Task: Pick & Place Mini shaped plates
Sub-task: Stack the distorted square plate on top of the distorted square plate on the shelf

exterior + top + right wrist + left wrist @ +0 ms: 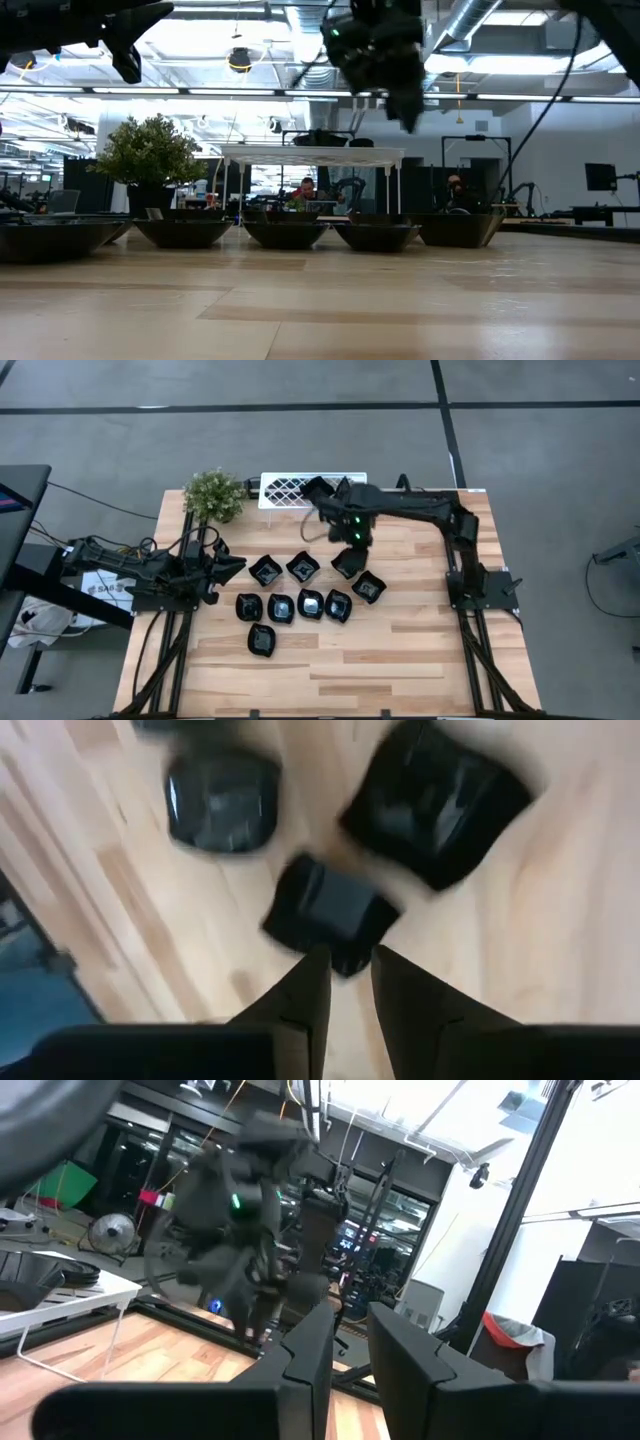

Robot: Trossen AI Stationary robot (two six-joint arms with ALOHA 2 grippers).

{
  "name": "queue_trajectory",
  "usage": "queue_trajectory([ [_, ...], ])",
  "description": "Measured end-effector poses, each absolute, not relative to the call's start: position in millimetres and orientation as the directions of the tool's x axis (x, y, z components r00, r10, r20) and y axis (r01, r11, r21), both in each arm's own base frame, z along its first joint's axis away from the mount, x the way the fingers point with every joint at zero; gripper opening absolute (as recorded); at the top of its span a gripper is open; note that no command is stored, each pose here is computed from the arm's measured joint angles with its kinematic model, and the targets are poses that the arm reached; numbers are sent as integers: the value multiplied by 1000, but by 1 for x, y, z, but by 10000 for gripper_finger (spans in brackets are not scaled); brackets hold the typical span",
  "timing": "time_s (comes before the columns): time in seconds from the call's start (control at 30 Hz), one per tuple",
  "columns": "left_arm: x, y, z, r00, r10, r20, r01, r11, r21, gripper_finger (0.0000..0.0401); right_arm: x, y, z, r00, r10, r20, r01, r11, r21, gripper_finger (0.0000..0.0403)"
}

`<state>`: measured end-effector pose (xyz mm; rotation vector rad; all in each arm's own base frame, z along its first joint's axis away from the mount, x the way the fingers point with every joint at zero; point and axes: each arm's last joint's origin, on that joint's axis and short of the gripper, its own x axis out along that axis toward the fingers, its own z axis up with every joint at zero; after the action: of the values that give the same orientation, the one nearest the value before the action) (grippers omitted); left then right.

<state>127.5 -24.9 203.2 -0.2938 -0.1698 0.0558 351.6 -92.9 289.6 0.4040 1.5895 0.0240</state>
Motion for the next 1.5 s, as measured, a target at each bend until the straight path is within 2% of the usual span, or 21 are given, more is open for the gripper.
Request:
queue_trajectory([
  [0.17, 128, -25, 203, 984, 80, 158, -30, 956, -293, 67, 327, -70, 256, -59, 279, -958, 316, 916, 247, 72],
  [0.43, 128, -25, 203, 984, 80, 159, -30, 956, -293, 67, 291, -57, 219, 114, 172, -978, 427, 881, 205, 71],
  [0.7, 128, -25, 203, 984, 80, 159, -30, 956, -293, 67, 267, -58, 199, 95, 160, -983, 488, 852, 186, 71],
  [0.93, 128, -25, 203, 984, 80, 159, -30, 956, -293, 67, 267, -57, 185, 111, 161, -981, 481, 855, 195, 71],
  [1.5, 128, -25, 203, 984, 80, 159, -30, 956, -293, 67, 275, -59, 178, 162, 147, -976, 465, 860, 207, 73],
])
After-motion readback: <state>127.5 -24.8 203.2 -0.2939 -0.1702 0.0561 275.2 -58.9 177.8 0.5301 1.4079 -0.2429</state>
